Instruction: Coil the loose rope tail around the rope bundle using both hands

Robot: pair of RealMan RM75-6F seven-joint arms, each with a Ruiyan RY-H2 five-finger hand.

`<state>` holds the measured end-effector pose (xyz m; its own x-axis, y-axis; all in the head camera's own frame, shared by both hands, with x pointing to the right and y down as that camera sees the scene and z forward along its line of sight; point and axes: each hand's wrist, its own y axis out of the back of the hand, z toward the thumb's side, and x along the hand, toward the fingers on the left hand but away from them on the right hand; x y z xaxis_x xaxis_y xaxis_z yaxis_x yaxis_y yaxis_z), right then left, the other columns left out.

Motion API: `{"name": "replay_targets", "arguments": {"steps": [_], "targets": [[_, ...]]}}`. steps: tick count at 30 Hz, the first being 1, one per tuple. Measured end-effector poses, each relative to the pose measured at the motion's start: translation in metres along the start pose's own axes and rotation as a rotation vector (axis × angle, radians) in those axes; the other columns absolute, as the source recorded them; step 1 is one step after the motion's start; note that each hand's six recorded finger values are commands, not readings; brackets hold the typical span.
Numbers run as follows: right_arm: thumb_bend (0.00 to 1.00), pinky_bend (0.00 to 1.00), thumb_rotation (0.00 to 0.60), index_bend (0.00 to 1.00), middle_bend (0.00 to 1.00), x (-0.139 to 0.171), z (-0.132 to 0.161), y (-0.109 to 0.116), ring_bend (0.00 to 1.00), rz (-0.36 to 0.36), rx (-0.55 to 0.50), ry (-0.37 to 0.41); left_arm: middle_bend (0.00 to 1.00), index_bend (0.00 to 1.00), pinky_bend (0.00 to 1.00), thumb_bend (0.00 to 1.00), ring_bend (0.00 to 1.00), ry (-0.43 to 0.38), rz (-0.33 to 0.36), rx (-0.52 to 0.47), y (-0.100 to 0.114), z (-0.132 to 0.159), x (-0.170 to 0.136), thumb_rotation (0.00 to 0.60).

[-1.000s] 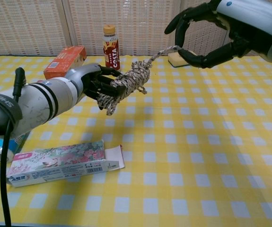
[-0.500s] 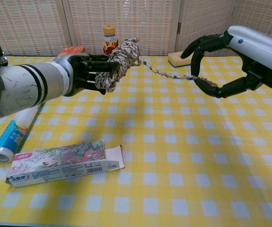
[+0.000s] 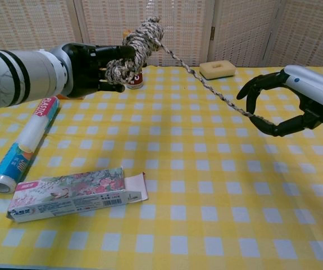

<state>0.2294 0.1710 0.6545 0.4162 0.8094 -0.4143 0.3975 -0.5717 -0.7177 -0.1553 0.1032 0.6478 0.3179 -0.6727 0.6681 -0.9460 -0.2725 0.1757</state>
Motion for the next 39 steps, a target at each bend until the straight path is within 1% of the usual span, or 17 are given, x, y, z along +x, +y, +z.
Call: {"name": "replay_targets", "arguments": {"steps": [5, 10, 13, 18, 21, 24, 27, 30, 35, 39], "targets": [[0.58, 0.0, 0.6, 0.73, 0.31, -0.004, -0.016, -0.004, 0.17, 0.022, -0.013, -0.054, 0.65, 0.66, 0.72, 0.67, 0.66, -0.008, -0.041, -0.001, -0.001, 0.005, -0.004, 0.6], [0.58, 0.0, 0.6, 0.73, 0.31, -0.012, -0.021, -0.005, 0.17, 0.028, -0.051, -0.08, 0.65, 0.65, 0.72, 0.67, 0.66, -0.013, -0.123, 0.003, -0.01, 0.01, -0.012, 0.6], [0.58, 0.0, 0.6, 0.73, 0.31, -0.021, -0.017, -0.002, 0.17, 0.029, -0.086, -0.08, 0.65, 0.66, 0.71, 0.67, 0.66, -0.014, -0.189, 0.024, -0.019, 0.012, -0.017, 0.6], [0.58, 0.0, 0.6, 0.73, 0.31, -0.039, -0.004, 0.004, 0.18, 0.039, -0.134, -0.071, 0.65, 0.66, 0.71, 0.67, 0.66, -0.015, -0.305, 0.093, -0.035, 0.013, -0.024, 0.6], [0.58, 0.0, 0.6, 0.73, 0.31, -0.048, 0.002, 0.006, 0.18, 0.044, -0.168, -0.074, 0.65, 0.67, 0.7, 0.67, 0.65, -0.012, -0.36, 0.128, -0.041, 0.011, -0.027, 0.6], [0.58, 0.0, 0.6, 0.73, 0.31, -0.059, 0.01, 0.009, 0.18, 0.044, -0.212, -0.075, 0.65, 0.67, 0.7, 0.67, 0.65, -0.008, -0.401, 0.169, -0.044, 0.009, -0.029, 0.6], [0.58, 0.0, 0.6, 0.73, 0.31, -0.067, 0.019, 0.012, 0.18, 0.042, -0.264, -0.069, 0.65, 0.67, 0.7, 0.67, 0.65, -0.004, -0.43, 0.213, -0.045, 0.005, -0.03, 0.6], [0.58, 0.0, 0.6, 0.73, 0.31, -0.073, 0.025, 0.015, 0.18, 0.034, -0.3, -0.061, 0.65, 0.68, 0.7, 0.67, 0.65, 0.008, -0.456, 0.235, -0.047, 0.001, -0.031, 0.6], [0.58, 0.0, 0.6, 0.73, 0.31, -0.075, 0.031, 0.019, 0.18, 0.016, -0.309, -0.046, 0.65, 0.68, 0.69, 0.67, 0.65, 0.023, -0.492, 0.285, -0.047, -0.004, -0.031, 0.6], [0.58, 0.0, 0.6, 0.73, 0.31, -0.078, 0.037, 0.024, 0.18, 0.001, -0.329, -0.029, 0.65, 0.68, 0.66, 0.67, 0.64, 0.021, -0.516, 0.357, -0.047, -0.008, -0.03, 0.6]]}}
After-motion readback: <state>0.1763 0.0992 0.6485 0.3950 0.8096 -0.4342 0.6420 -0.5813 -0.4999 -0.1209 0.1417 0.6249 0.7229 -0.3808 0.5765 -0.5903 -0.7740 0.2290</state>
